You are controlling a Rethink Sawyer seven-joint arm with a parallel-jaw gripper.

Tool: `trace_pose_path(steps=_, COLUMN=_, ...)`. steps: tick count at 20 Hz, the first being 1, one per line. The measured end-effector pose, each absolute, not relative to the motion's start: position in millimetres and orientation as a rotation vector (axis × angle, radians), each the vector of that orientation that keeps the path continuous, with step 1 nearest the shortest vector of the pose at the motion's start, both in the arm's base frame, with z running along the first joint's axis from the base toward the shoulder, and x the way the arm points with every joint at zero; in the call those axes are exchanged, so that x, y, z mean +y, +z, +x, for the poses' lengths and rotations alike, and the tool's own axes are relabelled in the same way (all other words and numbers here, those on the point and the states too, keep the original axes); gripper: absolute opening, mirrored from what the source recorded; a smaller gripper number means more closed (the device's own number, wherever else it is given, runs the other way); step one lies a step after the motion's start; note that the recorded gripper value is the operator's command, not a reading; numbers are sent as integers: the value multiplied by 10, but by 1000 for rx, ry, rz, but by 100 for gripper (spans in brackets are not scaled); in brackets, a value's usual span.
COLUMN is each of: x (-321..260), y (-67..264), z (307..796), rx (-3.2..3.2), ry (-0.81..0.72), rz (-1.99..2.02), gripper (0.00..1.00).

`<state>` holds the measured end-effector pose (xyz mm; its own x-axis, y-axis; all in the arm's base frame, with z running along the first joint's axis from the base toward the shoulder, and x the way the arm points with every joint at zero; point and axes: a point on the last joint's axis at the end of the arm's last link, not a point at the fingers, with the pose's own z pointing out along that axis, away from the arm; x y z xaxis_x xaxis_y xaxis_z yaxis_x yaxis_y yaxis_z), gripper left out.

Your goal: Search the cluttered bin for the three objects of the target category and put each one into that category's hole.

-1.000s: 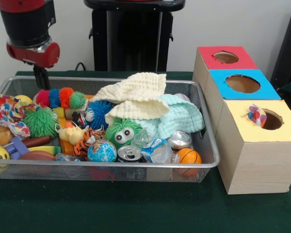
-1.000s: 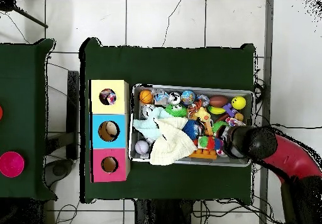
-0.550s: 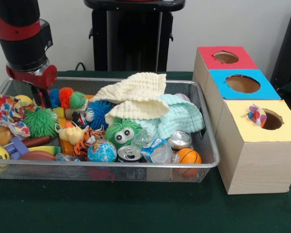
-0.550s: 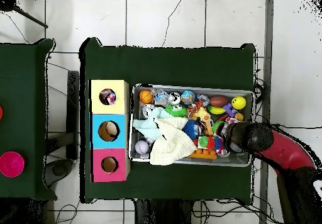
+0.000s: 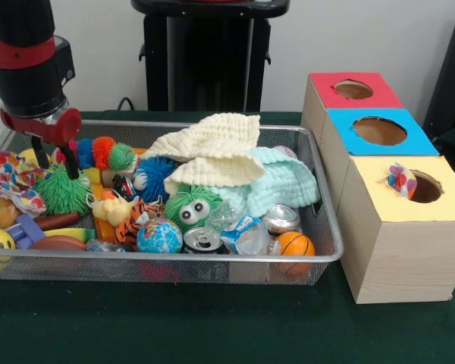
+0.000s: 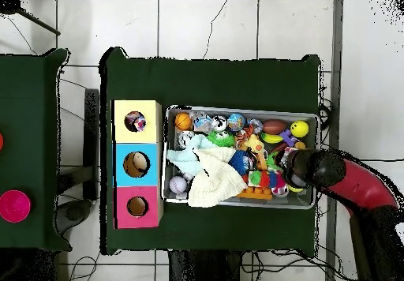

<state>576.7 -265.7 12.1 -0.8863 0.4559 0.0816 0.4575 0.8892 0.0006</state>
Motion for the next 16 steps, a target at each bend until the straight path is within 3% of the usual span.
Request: trace_pose_path(steps=16, x=-3008, y=233, z=5770, rx=-2992, ry=-5, rz=-797, gripper=100)
